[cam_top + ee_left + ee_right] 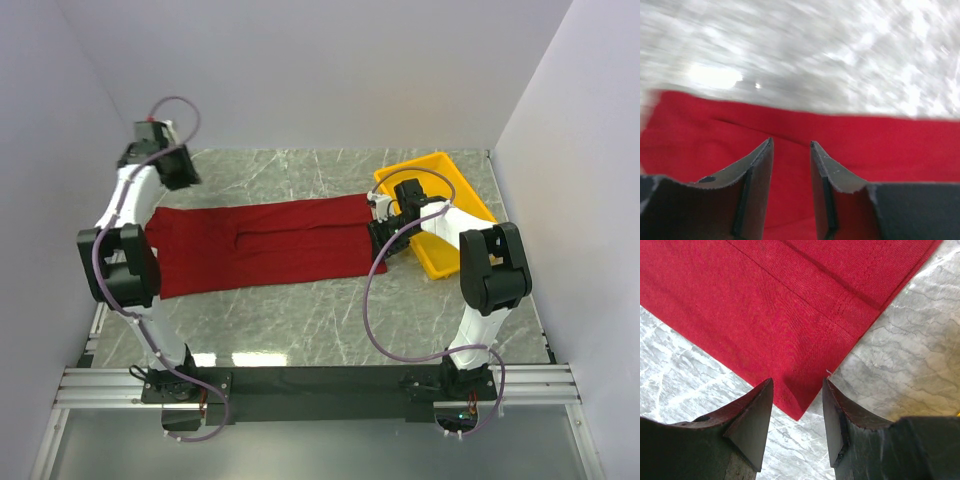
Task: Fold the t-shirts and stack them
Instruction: Fold the tshirt
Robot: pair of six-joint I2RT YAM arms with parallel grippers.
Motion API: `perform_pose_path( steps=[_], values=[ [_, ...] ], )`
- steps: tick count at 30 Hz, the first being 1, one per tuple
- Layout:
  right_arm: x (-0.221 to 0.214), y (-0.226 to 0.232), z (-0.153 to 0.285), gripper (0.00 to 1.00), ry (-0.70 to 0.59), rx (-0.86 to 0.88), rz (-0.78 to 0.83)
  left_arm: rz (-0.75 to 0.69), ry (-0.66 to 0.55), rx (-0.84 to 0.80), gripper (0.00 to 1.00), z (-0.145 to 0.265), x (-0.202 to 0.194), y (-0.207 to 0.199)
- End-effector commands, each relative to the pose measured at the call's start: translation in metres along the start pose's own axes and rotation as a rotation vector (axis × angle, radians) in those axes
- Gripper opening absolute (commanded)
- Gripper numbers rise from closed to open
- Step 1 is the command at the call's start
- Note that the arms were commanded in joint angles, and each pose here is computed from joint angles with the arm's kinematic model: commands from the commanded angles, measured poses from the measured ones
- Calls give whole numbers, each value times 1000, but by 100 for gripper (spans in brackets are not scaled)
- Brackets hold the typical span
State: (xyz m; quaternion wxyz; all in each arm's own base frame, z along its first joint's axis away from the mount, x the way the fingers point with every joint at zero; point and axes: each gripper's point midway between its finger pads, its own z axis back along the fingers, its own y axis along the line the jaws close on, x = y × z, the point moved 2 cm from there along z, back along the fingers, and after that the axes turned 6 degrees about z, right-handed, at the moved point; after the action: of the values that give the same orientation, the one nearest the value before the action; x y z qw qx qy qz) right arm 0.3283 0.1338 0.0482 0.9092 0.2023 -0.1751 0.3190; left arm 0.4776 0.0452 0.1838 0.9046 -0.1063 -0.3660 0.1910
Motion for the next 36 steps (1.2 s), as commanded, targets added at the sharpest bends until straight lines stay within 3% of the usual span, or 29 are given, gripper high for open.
perform_pose_path(
  steps=[1, 10, 16, 20, 27, 30, 36],
  values=[
    [15, -4, 6, 51, -32, -15, 9, 76, 133, -52, 40, -12, -61, -41],
    [14, -1, 3, 51, -27, -10, 11, 139, 210, 121, 40, -31, -120, -58],
    [12, 0, 4, 51, -25, -12, 10, 106, 196, 255, 40, -47, -125, -60],
    [11, 0, 4, 51, -28, -13, 9, 86, 256, 386, 39, -56, -140, -46],
    [10, -1, 3, 51, -28, -13, 4, 86, 250, 402, 39, -60, -140, -49],
    [11, -1, 3, 51, -27, -14, 10, 81, 264, 401, 32, -63, -141, -52],
    [13, -2, 4, 51, -30, -17, 10, 76, 277, 384, 5, -62, -143, -55]
  ],
)
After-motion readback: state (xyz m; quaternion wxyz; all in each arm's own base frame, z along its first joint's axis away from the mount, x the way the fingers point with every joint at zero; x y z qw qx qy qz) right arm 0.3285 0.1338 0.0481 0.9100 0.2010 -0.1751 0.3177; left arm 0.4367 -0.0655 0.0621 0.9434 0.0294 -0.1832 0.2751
